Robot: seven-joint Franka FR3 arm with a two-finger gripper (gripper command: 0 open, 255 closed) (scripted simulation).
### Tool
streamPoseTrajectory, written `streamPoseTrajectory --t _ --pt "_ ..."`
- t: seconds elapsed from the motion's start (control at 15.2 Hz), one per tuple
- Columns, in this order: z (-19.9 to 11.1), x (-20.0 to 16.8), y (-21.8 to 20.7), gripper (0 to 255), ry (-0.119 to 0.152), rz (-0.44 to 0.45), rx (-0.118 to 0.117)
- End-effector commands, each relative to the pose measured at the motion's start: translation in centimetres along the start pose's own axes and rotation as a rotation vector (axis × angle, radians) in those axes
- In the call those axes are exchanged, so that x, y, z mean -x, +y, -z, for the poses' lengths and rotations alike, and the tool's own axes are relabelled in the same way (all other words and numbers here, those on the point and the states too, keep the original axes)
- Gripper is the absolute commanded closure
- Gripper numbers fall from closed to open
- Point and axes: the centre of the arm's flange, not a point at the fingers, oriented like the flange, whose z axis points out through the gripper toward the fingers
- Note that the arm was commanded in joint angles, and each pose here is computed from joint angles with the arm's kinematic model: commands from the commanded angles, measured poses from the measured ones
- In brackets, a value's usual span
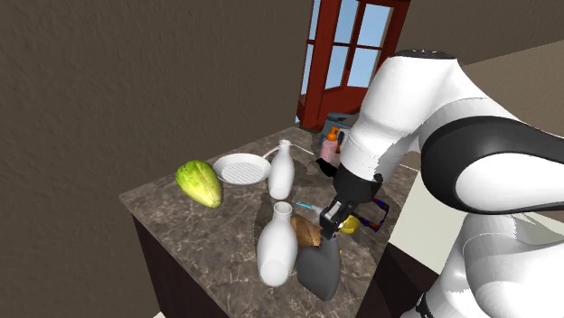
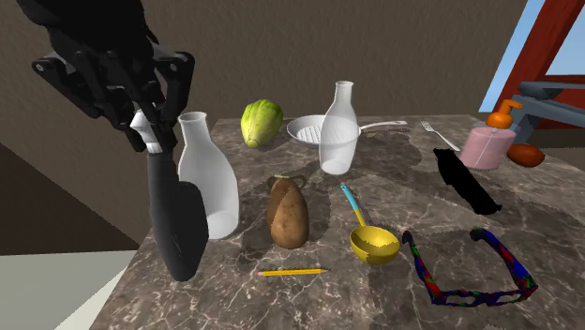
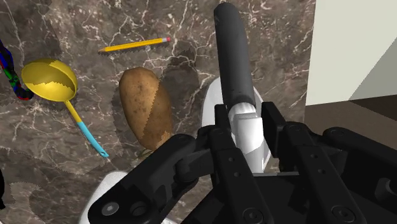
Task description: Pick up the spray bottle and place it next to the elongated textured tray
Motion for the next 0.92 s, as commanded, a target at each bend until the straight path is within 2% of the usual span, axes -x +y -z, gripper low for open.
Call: streamPoseTrajectory --t 0.0,0.86 --pt "1.0 -0.1 0.0 255 0.000 0.000 0.000" --pt "7.8 -1.1 0.1 255 0.000 0.000 0.000"
